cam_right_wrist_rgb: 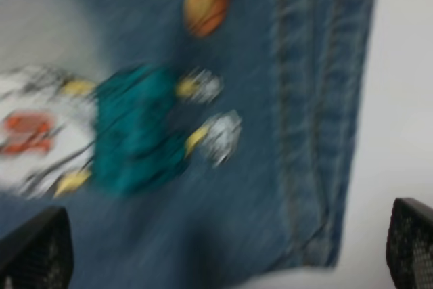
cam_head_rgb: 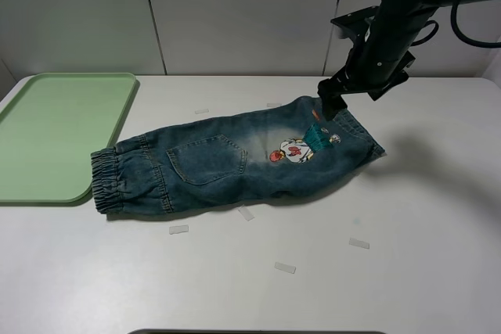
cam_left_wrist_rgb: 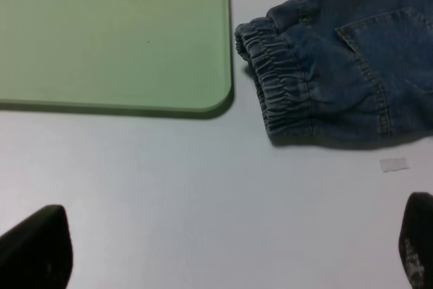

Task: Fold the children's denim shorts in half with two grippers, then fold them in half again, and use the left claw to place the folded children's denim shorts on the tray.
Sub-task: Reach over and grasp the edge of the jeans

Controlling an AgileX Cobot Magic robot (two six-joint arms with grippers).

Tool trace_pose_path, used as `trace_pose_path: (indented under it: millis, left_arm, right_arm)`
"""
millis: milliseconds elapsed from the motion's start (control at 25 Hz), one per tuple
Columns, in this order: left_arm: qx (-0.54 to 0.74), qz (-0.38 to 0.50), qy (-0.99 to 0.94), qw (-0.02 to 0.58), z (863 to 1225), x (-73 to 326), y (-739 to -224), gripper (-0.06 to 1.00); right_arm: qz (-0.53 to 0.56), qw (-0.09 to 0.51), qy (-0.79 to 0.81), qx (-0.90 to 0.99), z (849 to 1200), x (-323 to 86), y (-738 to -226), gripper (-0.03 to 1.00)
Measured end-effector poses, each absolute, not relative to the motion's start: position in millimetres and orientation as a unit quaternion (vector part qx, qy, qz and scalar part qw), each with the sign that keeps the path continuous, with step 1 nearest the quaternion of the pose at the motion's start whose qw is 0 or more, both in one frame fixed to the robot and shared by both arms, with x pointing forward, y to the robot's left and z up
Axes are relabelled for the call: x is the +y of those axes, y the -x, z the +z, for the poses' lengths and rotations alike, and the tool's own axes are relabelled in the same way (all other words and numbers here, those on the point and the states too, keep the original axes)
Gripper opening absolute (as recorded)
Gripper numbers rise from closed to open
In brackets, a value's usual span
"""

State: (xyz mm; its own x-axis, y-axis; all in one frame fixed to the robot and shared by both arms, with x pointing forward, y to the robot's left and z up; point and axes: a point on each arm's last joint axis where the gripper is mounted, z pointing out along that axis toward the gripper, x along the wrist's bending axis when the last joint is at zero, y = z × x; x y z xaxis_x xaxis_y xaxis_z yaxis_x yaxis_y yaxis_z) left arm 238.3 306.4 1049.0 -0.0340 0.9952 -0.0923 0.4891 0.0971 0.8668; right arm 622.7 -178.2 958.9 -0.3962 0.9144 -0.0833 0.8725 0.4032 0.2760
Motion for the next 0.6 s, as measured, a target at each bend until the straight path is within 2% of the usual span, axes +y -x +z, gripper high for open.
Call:
trace_pose_path:
  millis: [320, 600]
  left_arm:
    - [0.633, 0.341, -0.578, 0.386, 1048.9, 306.6, -234.7, 0.96]
    - [0.633, 0.341, -0.578, 0.386, 1048.9, 306.6, -234.7, 0.96]
  right_arm:
    - [0.09, 0.111, -0.529, 0.836, 933.9, -183.3, -673.8, 0.7]
    - [0.085, 0.095, -0.524, 0.842, 913.7, -192.3, -687.5, 0.7]
